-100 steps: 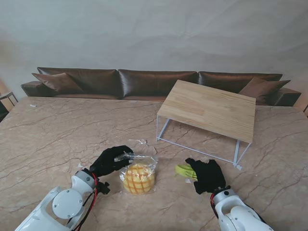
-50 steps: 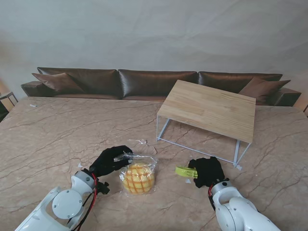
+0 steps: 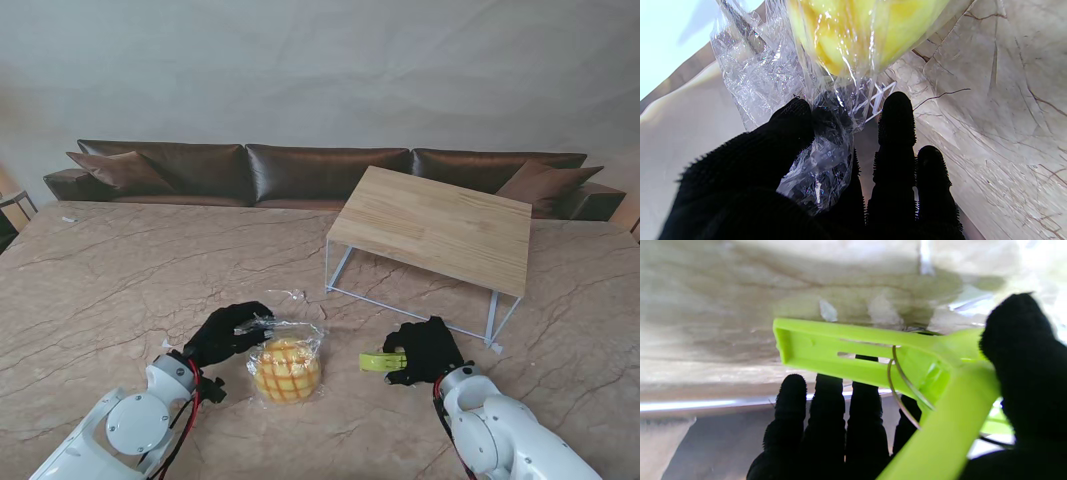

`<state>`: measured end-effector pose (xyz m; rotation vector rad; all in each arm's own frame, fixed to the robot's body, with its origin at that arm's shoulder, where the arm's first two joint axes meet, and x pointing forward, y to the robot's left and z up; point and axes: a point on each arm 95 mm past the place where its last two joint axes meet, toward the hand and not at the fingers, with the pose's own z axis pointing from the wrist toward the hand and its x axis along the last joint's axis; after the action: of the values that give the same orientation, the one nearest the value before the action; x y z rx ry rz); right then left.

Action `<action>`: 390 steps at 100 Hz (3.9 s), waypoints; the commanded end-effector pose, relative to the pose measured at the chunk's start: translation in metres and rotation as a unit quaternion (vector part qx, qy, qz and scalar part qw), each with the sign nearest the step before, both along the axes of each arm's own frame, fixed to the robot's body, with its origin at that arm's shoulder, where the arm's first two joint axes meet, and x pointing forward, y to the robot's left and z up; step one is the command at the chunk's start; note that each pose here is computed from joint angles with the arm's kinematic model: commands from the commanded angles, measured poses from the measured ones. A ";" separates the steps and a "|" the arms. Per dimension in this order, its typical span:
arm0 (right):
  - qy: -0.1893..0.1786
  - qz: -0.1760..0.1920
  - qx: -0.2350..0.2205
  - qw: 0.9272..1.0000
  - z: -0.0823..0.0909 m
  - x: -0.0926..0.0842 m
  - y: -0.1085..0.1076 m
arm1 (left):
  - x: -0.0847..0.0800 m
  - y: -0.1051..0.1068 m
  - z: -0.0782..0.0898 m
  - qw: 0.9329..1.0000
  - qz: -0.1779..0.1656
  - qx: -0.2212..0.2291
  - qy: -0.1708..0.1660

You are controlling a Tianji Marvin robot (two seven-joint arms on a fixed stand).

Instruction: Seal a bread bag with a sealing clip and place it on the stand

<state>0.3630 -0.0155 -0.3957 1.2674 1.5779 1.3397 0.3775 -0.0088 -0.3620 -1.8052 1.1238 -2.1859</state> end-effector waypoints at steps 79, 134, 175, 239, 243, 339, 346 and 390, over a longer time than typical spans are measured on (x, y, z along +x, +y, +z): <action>0.114 0.021 0.047 0.992 -0.056 -0.004 -0.002 | -0.003 0.001 -0.006 1.000 -0.002 -0.004 0.009; 0.170 0.061 0.048 0.982 -0.077 -0.002 0.007 | -0.003 0.001 -0.008 1.000 -0.005 -0.001 0.012; 0.199 0.064 0.092 0.974 -0.094 0.002 0.007 | -0.002 0.000 -0.010 1.000 -0.009 0.002 0.017; 0.016 0.056 0.133 0.989 0.016 -0.024 0.012 | -0.004 -0.004 -0.003 1.000 -0.015 0.011 -0.001; 0.001 0.054 0.127 0.990 0.026 -0.028 0.011 | -0.004 -0.005 -0.002 1.000 -0.016 0.011 -0.004; -0.215 0.143 0.006 0.966 0.130 0.021 0.064 | -0.008 -0.019 0.004 0.998 -0.050 0.028 -0.018; -0.215 0.154 -0.006 0.964 0.127 0.027 0.069 | -0.008 -0.019 0.004 0.998 -0.050 0.028 -0.018; -0.214 0.233 -0.054 0.947 0.113 0.041 0.101 | -0.007 -0.018 0.005 0.998 -0.047 0.022 -0.020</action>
<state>0.4023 0.0827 -0.2833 0.5052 1.6418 1.6327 0.3730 -0.0252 -0.3553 -1.7077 1.2658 -2.2159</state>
